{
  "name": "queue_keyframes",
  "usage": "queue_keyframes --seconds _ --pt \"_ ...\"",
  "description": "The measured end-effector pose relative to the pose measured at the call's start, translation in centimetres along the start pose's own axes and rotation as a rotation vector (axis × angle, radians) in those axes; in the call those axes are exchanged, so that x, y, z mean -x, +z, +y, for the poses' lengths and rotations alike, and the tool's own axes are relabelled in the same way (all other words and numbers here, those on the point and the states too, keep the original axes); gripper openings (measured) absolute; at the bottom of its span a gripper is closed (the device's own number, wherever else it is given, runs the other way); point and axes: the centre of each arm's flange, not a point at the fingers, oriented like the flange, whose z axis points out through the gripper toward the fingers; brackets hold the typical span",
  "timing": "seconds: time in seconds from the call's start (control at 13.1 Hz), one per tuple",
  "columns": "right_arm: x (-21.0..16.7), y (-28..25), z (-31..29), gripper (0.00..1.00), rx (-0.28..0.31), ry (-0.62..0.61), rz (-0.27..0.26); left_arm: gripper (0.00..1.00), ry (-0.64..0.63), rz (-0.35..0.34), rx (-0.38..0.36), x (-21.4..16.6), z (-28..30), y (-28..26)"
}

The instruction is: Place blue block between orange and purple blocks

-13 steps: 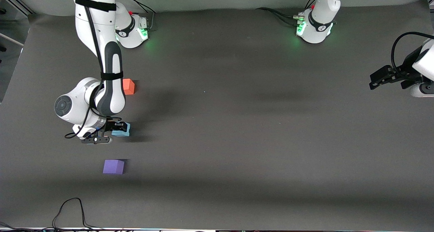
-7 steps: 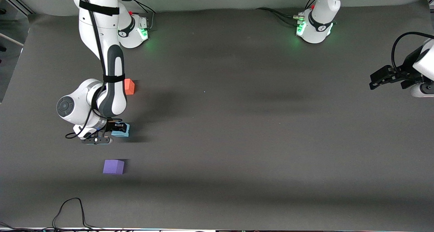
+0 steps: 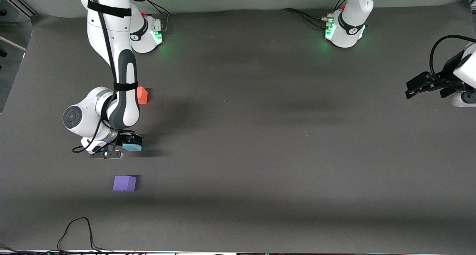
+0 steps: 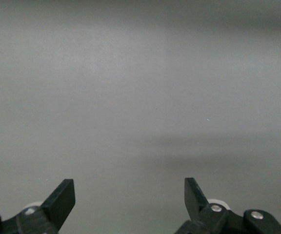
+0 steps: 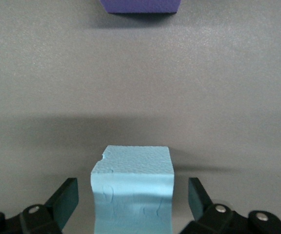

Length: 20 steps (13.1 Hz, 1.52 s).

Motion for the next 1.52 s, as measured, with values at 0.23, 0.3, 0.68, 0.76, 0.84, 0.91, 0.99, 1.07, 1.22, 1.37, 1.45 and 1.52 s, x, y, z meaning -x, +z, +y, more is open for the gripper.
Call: queue_keyframes --seconds 0.23,0.3,0.68,0.76,0.84,0.91,0.99,1.07,1.22,1.37,1.45,1.52 --pt "-0.4 -0.8 -0.6 1.00 -0.012 -0.008 0.018 1.00 0.000 0.000 0.001 0.0 0.0 0.0" --pt "-0.6 -1.4 -0.7 1.00 -0.020 -0.009 0.028 1.00 0.000 0.000 0.001 0.0 0.0 0.0" --pt "-1.2 -7.3 -2.5 1.00 -0.050 -0.059 0.102 1.00 -0.001 0.000 0.002 0.0 0.0 0.0" --pt "-1.1 -9.2 -3.3 1.00 -0.053 -0.078 0.104 1.00 -0.001 0.000 0.002 0.0 0.0 0.0" --pt "-0.8 -11.2 -4.3 1.00 -0.059 -0.098 0.107 1.00 -0.001 0.000 0.002 0.0 0.0 0.0" --pt "-0.4 -13.3 -5.4 1.00 -0.060 -0.124 0.112 1.00 -0.001 0.000 0.002 0.0 0.0 0.0" --pt "0.0 -15.1 -6.5 1.00 -0.055 -0.145 0.118 1.00 -0.001 0.000 0.003 0.0 0.0 0.0" --pt "0.5 -16.5 -7.6 1.00 -0.052 -0.153 0.113 1.00 -0.001 0.001 0.003 0.0 0.0 0.0" --pt "0.9 -18.0 -9.2 1.00 -0.051 -0.136 0.065 1.00 -0.001 0.001 0.003 0.0 0.0 0.0" --pt "-0.1 -19.8 -9.0 1.00 -0.067 -0.109 0.031 1.00 -0.001 0.001 0.003 0.0 0.0 0.0" --pt "-0.9 -21.0 -8.6 1.00 -0.069 -0.091 0.017 1.00 -0.002 0.001 0.003 0.0 0.0 0.0" --pt "-1.8 -22.4 -8.6 1.00 -0.070 -0.073 0.004 1.00 -0.002 0.001 0.003 0.0 0.0 -0.1"
